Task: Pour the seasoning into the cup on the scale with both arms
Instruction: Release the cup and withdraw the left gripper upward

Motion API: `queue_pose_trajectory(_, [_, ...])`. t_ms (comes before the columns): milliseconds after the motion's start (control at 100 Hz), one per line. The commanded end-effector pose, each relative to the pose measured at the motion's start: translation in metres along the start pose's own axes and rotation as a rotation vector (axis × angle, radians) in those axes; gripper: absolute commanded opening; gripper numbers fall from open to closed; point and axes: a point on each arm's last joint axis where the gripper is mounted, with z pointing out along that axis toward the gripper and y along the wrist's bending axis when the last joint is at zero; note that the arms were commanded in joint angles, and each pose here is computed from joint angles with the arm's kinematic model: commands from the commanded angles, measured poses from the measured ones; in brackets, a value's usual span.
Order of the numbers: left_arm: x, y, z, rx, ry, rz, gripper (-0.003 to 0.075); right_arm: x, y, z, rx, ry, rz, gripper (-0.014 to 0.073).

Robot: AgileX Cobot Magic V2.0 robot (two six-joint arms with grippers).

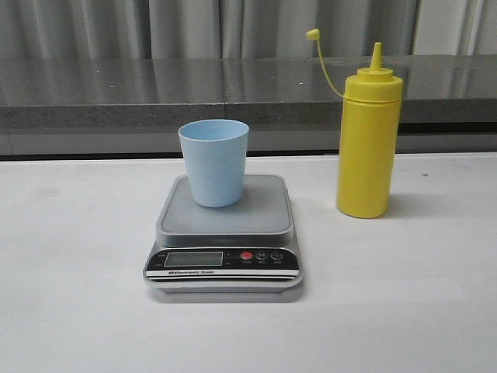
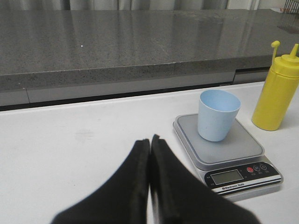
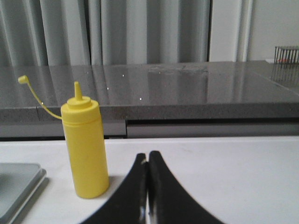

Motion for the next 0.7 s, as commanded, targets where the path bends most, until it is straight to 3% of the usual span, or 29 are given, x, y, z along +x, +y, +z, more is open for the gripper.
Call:
queue_pose_trajectory(0, [-0.014, 0.000, -0.002, 0.000, -0.087, -0.018, -0.0020, -0.030, 0.002, 0.001, 0.003, -0.074, -0.017, -0.0068])
queue_pose_trajectory(180, [-0.014, 0.000, -0.002, 0.000, -0.087, -0.018, -0.0020, -0.055, 0.004, 0.017, 0.018, 0.138, -0.016, -0.0068])
queue_pose_trajectory(470, [-0.014, 0.000, -0.002, 0.000, -0.087, -0.018, -0.0020, -0.067, 0.005, 0.069, 0.029, 0.329, 0.007, -0.0047])
queue_pose_trajectory(560, [-0.014, 0.000, -0.002, 0.000, -0.087, -0.018, -0.0020, -0.064, 0.004, 0.084, 0.029, 0.319, 0.008, 0.0083])
queue_pose_trajectory(690, [-0.014, 0.000, -0.002, 0.000, -0.087, -0.018, -0.0020, -0.060, 0.004, 0.102, 0.030, 0.300, 0.007, 0.0424])
